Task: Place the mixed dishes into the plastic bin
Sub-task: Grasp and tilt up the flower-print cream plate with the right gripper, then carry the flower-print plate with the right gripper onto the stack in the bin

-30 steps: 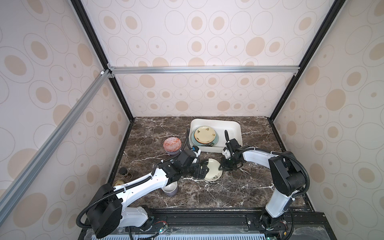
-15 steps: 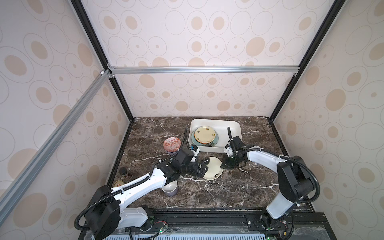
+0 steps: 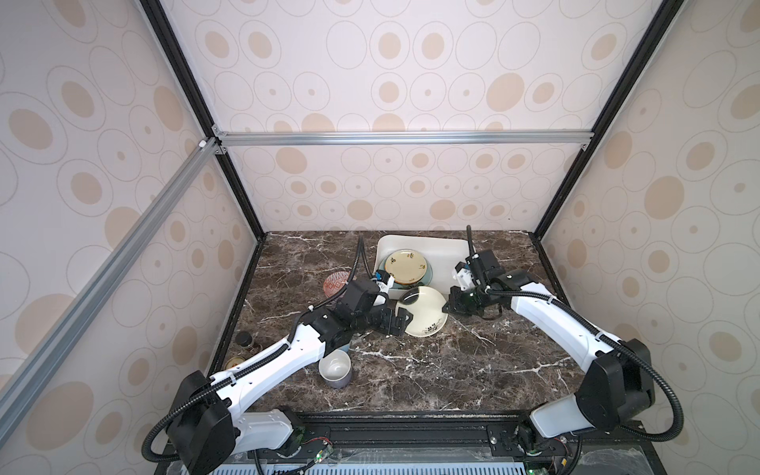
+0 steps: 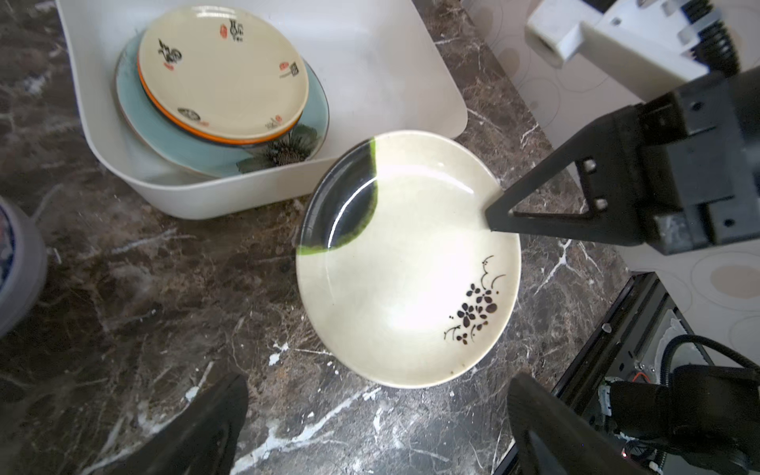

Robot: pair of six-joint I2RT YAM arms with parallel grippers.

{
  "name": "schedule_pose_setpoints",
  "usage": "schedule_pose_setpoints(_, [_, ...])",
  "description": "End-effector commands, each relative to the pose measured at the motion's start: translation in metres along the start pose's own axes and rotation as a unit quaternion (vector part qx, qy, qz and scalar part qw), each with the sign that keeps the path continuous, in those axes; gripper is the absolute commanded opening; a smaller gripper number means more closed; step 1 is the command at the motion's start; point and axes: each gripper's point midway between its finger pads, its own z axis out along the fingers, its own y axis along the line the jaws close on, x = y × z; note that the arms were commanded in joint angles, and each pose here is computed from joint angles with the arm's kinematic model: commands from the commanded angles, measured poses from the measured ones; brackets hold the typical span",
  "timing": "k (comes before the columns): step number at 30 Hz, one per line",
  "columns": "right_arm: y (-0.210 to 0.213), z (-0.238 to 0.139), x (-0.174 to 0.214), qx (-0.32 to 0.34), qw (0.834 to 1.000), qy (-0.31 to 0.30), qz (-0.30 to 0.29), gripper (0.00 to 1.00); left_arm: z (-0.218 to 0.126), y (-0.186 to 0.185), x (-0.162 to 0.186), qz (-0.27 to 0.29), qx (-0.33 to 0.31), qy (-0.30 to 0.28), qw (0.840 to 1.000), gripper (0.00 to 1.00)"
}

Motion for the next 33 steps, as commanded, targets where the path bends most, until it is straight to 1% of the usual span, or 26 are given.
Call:
schedule_pose_setpoints(1, [0.002,-0.003,-0.021,0.004,1.0,-0.001,-0.002,0.0,-0.006,-0.001,-0.025,0.021,-0.001,-0.014,1.0,0.99])
schedule_pose_setpoints(7, [0.006,0.005,-0.075,0.002,1.0,-0.009,-0.003,0.0,-0.001,0.008,-0.05,0.026,-0.008,-0.018,0.999,0.99])
schedule_pose_setpoints(10, [0.002,0.017,-0.104,0.002,1.0,-0.011,0.005,0.0,0.006,0.018,-0.058,0.021,-0.014,-0.013,1.0,0.99])
schedule_pose_setpoints(13, [-0.005,0.04,-0.13,0.003,1.0,-0.006,0.014,0.0,0.01,0.032,-0.065,0.013,-0.024,-0.01,1.0,0.99])
schedule_pose_setpoints(19, [-0.008,0.087,-0.169,-0.008,1.0,-0.008,0.017,0.0,0.009,0.059,-0.078,-0.006,-0.047,-0.013,0.999,0.99])
schedule_pose_setpoints(25, [-0.012,0.121,-0.195,-0.016,1.0,-0.004,0.027,0.0,0.008,0.08,-0.083,-0.024,-0.059,-0.015,0.998,0.99])
schedule_pose_setpoints(28, [-0.015,0.133,-0.199,-0.017,0.999,-0.003,0.031,0.0,0.008,0.087,-0.085,-0.03,-0.063,-0.015,0.997,0.99])
schedule_pose_setpoints(33, [-0.021,0.143,-0.199,-0.011,0.999,-0.001,0.034,0.0,0.011,0.095,-0.088,-0.038,-0.063,-0.016,0.997,0.99])
